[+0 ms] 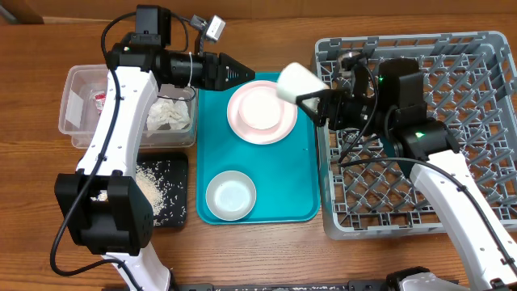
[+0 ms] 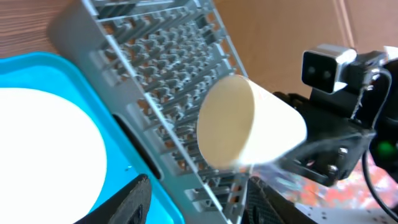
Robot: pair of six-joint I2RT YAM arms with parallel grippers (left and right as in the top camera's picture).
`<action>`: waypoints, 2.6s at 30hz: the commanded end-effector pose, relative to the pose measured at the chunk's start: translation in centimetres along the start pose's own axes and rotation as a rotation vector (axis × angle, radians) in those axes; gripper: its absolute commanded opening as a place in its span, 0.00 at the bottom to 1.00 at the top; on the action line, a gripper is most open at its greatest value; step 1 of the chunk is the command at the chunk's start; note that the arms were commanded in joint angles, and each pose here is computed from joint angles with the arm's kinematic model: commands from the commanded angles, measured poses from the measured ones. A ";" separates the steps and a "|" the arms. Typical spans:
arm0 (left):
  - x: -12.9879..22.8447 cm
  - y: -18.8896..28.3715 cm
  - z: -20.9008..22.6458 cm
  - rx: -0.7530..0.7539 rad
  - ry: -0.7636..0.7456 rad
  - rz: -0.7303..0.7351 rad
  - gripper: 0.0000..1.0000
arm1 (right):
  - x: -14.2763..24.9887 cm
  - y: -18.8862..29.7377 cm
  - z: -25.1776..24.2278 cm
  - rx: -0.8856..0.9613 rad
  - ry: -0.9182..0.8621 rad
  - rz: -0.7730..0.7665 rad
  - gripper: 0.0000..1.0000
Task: Sort waste into correct bins and load items into the dishwasher
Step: 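Grasp the cup with the right gripper and release the left gripper, then carry the cup into the dish rack and set it down with right gripper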
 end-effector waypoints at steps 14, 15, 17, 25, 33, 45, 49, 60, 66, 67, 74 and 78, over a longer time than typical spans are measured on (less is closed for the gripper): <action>-0.4 0.2 0.2 -0.077 -0.011 0.004 0.61 | -5.7 10.3 -3.1 0.727 -0.070 -0.300 0.54; -0.4 0.3 0.3 -0.082 -0.011 0.004 0.63 | -5.6 10.5 -3.4 0.750 -0.072 -0.297 0.54; -0.3 0.3 0.6 -0.106 -0.011 0.008 0.73 | -5.2 10.5 -4.0 0.785 -0.080 -0.278 0.55; -0.1 0.4 1.5 -0.171 -0.005 0.021 0.86 | -3.9 8.2 -7.0 0.876 -0.109 -0.160 0.55; -0.1 0.4 1.6 -0.178 -0.006 0.022 1.00 | -3.2 6.1 -9.1 0.923 -0.125 -0.078 0.55; 0.0 0.5 2.0 -0.205 -0.004 0.026 1.00 | -1.9 6.5 -10.5 0.970 -0.150 -0.016 0.55; 0.0 0.5 2.0 -0.205 -0.005 0.026 1.00 | -1.6 6.5 -10.8 0.977 -0.153 -0.004 0.55; 0.0 0.5 2.1 -0.215 -0.005 0.027 1.00 | -0.8 6.1 -11.4 0.984 -0.161 0.025 0.55; 0.0 0.6 2.6 -0.252 -0.005 0.032 1.00 | 0.1 5.2 -11.6 0.943 -0.170 0.061 0.55; 0.0 0.6 2.7 -0.252 -0.006 0.032 1.00 | 0.1 5.2 -11.6 0.943 -0.170 0.062 0.55; 0.0 0.6 2.7 -0.253 -0.007 0.031 1.00 | 0.2 4.7 -11.2 0.900 -0.181 0.076 0.55; 0.0 0.7 2.7 -0.253 -0.007 0.031 1.00 | 0.3 4.1 -10.6 0.845 -0.192 0.084 0.55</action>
Point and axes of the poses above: each gripper's point midway between its finger pads, its own y axis back along the fingers, its own z axis along the line the jaws close on, x = y × z, the point moved 3 cm from there along y, back along the fingers, and after that the axes turned 9 degrees about -y, right-handed, at the moved point
